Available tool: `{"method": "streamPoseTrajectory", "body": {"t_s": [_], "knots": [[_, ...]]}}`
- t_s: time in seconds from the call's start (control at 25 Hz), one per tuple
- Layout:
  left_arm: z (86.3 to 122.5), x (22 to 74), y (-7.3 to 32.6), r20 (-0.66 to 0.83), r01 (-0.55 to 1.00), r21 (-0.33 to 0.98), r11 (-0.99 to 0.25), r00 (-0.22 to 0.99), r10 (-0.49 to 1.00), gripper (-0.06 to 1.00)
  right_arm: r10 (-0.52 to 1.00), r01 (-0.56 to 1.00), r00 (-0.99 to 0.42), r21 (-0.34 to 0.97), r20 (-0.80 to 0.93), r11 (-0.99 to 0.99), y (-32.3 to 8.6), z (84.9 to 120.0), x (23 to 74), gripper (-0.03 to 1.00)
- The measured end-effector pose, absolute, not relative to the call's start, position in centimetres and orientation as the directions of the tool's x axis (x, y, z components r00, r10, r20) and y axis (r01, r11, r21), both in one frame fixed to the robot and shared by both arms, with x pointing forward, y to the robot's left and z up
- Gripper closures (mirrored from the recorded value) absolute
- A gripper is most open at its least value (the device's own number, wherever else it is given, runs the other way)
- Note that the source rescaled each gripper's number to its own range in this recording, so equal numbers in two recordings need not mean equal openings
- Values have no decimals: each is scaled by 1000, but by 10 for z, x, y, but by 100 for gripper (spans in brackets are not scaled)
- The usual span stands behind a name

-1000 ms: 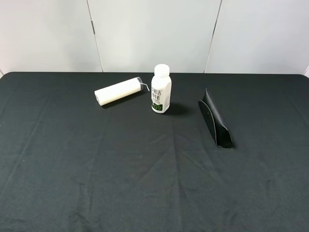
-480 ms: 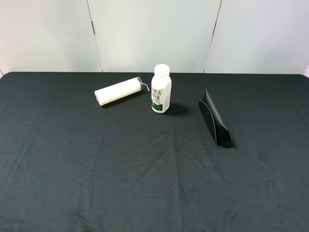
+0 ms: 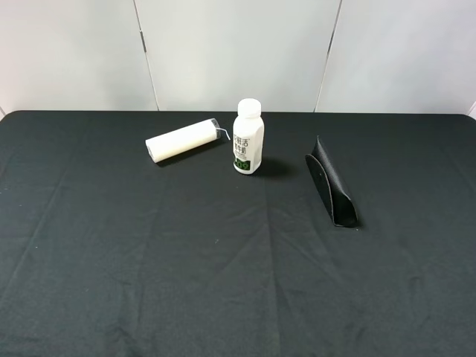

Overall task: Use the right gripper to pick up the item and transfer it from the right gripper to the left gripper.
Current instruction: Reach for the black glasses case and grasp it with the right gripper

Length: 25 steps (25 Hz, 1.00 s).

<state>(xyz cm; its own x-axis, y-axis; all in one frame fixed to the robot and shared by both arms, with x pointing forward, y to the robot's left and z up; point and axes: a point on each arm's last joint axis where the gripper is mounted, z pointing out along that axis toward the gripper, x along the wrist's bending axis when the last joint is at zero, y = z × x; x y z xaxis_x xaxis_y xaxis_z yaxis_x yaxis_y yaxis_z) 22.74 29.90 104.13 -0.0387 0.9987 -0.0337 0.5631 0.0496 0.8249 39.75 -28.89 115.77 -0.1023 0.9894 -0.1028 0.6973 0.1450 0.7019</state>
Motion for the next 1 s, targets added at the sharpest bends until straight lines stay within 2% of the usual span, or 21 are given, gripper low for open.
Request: {"method": "streamPoseTrajectory", "body": {"t_s": [0.32, 0.64, 1.0], "knots": [[1041, 227, 299, -34, 563, 825, 50, -39, 999, -6, 959, 797, -254, 536, -122, 279, -246, 1127, 473, -3], [1041, 227, 299, -34, 563, 825, 50, -39, 999, -6, 968, 878, -251, 422, 5, 225, -225, 1081, 511, -3], [1041, 227, 299, -34, 563, 825, 50, -39, 999, -6, 969, 921, -245, 317, 19, 227, -216, 1034, 541, -3]]}}
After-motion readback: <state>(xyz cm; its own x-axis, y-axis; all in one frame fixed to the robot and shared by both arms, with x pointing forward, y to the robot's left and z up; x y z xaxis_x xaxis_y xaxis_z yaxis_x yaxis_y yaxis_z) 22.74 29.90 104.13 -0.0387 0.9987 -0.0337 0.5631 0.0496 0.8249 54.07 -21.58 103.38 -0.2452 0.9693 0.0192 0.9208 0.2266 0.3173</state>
